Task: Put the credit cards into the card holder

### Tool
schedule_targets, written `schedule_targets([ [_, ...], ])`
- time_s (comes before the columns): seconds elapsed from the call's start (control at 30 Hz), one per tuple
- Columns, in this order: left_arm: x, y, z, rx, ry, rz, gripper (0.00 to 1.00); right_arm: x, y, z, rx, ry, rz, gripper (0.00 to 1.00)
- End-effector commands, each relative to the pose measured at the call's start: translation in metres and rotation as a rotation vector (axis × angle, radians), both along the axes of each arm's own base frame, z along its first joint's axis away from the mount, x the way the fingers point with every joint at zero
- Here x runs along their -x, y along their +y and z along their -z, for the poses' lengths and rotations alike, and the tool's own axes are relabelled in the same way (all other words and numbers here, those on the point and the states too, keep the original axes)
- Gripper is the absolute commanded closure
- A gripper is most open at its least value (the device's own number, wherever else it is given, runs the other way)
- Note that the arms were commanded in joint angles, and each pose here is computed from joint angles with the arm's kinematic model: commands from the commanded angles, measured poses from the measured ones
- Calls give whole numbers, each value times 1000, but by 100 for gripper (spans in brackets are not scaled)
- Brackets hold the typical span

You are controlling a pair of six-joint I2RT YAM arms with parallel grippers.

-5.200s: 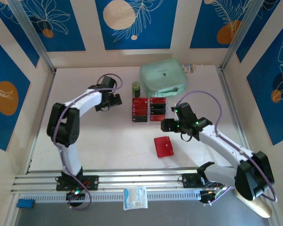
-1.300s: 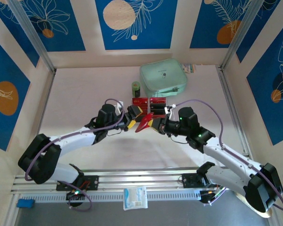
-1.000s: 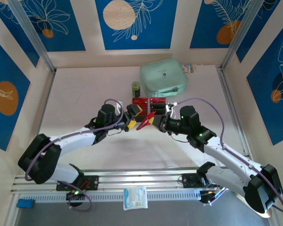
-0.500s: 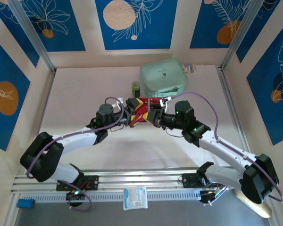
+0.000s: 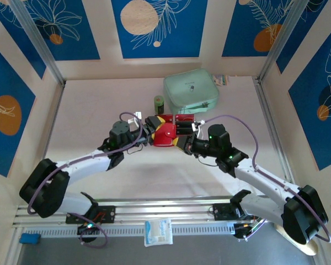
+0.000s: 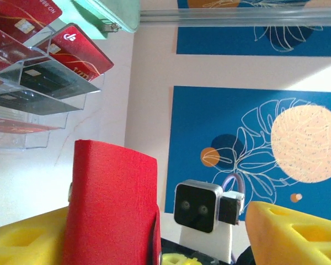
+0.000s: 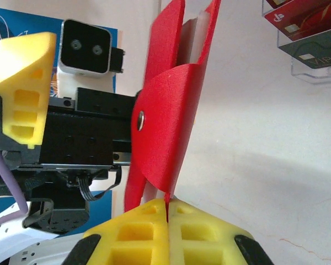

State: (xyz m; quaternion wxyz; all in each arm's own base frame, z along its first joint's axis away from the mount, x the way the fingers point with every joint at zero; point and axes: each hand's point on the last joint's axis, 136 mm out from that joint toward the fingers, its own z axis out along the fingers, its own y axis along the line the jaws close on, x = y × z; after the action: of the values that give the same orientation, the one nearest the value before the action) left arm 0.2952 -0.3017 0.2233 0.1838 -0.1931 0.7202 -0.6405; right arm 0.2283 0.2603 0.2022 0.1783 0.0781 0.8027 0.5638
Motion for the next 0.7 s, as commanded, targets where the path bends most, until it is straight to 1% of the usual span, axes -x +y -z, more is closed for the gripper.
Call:
schedule_targets([
  [0.0, -3, 4, -21, -13, -89, -13, 32, 1, 0, -1, -1, -21, -16, 100],
  [0.3, -1, 11, -12, -62, -96, -31, 49, -2, 2, 3, 4, -12, -18, 100],
  [0.43, 1, 12, -9, -75, -99, -29, 62, -2, 2, 6, 8, -6, -15, 100],
  [0.6, 2, 15, 0, -143, -128, -26, 85, -1, -3, 14, 36, 17, -18, 100],
  [0.63, 2, 17, 2, -173, -138, -24, 90, 0, -7, 18, 70, 29, -14, 93],
  [0.67, 2, 19, 8, -215, -148, -22, 93, 0, -14, 22, 122, 30, -3, 81],
])
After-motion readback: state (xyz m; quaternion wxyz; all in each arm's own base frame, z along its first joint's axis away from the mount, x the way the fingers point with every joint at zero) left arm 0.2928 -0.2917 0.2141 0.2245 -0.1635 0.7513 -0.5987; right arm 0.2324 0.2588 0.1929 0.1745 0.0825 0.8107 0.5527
